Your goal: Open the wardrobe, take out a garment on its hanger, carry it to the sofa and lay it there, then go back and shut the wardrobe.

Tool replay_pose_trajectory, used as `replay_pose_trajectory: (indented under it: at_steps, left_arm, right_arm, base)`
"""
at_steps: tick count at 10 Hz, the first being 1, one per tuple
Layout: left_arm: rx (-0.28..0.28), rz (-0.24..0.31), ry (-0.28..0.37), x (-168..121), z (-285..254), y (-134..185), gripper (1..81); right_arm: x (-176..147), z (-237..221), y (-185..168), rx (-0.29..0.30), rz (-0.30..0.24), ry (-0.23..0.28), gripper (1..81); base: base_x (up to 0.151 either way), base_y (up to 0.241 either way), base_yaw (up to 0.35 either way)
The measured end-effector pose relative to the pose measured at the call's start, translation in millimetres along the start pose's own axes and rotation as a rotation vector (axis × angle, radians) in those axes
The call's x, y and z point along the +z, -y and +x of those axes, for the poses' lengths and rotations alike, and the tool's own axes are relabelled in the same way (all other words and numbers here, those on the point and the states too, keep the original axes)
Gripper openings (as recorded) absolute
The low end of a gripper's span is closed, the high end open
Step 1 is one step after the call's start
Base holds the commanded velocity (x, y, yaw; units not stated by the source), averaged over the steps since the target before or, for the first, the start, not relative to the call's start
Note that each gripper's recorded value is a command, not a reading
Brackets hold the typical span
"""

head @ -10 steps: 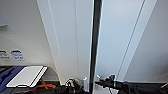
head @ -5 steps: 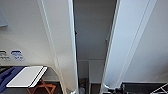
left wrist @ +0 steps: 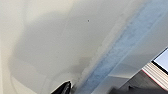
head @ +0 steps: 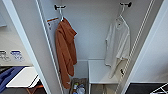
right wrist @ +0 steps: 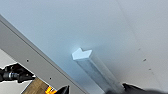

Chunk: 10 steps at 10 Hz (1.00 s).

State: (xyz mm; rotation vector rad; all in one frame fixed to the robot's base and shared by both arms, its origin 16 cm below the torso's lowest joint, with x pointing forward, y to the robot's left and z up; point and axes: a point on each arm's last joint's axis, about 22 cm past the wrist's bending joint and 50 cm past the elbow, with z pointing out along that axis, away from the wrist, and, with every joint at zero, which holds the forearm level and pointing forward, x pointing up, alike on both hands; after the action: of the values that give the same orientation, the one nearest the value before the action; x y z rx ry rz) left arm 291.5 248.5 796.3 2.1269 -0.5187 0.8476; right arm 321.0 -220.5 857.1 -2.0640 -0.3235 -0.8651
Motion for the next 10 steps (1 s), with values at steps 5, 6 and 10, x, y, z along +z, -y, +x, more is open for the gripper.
replay_pose_trajectory:
  at_steps: [5,6,10]
  left_arm:
    - [-0.227,0.047,0.074,-83.9,-127.9,-31.5,81.1]
    - [-0.250,0.081,0.089,-99.6,-155.4,-23.9,81.1]
    - [-0.248,0.171,0.041,-100.9,-200.9,27.1,81.1]
  right_arm:
    - [-102.5,-73.8,-13.5,0.164,-0.155,-0.003,81.1]
    - [-112.6,-69.5,-20.0,0.177,-0.175,-0.042,81.1]
    - [-163.0,-123.4,-118.3,0.233,-0.395,-0.001,81.1]
  base:
    - [0.000,0.000,0.000]
    - [0.000,0.000,0.000]
    - [0.000,0.000,0.000]
